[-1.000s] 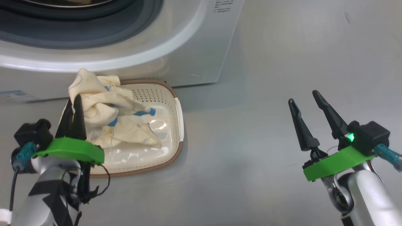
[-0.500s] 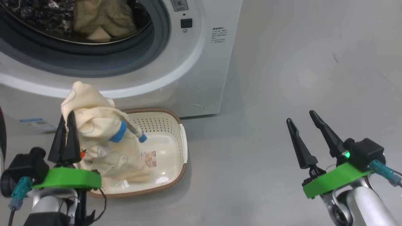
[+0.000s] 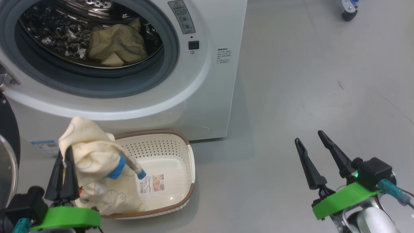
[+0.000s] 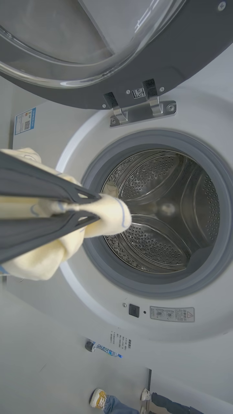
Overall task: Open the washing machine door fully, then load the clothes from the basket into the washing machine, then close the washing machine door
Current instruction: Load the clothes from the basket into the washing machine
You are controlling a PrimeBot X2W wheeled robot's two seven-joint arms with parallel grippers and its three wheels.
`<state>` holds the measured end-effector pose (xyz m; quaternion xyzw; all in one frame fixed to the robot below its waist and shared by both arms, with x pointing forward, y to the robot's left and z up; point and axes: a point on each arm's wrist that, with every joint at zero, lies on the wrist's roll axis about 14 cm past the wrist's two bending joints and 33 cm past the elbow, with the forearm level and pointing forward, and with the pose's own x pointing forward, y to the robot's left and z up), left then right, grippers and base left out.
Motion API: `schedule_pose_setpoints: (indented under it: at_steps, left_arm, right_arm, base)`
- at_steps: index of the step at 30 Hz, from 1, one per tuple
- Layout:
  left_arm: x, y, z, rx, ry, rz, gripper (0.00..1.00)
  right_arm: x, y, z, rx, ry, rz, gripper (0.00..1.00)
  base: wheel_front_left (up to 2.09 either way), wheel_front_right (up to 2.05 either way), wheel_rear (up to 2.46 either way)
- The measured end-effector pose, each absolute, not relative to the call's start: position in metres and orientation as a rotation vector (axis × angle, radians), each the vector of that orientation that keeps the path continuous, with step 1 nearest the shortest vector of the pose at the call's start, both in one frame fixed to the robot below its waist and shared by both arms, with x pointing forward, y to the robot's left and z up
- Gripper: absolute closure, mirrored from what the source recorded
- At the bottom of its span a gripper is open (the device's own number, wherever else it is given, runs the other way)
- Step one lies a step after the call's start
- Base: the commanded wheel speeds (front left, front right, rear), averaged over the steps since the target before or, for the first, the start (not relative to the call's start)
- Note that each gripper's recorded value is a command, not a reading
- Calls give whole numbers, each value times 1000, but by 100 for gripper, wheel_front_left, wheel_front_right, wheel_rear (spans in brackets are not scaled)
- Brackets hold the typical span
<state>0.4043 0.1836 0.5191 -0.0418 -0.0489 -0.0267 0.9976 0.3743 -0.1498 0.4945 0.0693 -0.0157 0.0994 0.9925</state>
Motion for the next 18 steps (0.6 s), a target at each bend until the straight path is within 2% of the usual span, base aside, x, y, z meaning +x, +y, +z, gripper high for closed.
schedule_pose_setpoints:
  at_steps: [18]
  left_arm:
    - [377,195,501,-87,-41,-1,100]
  right_arm:
    - [367,-148,493,143,-25,203,0]
  base:
    - [0,0,0]
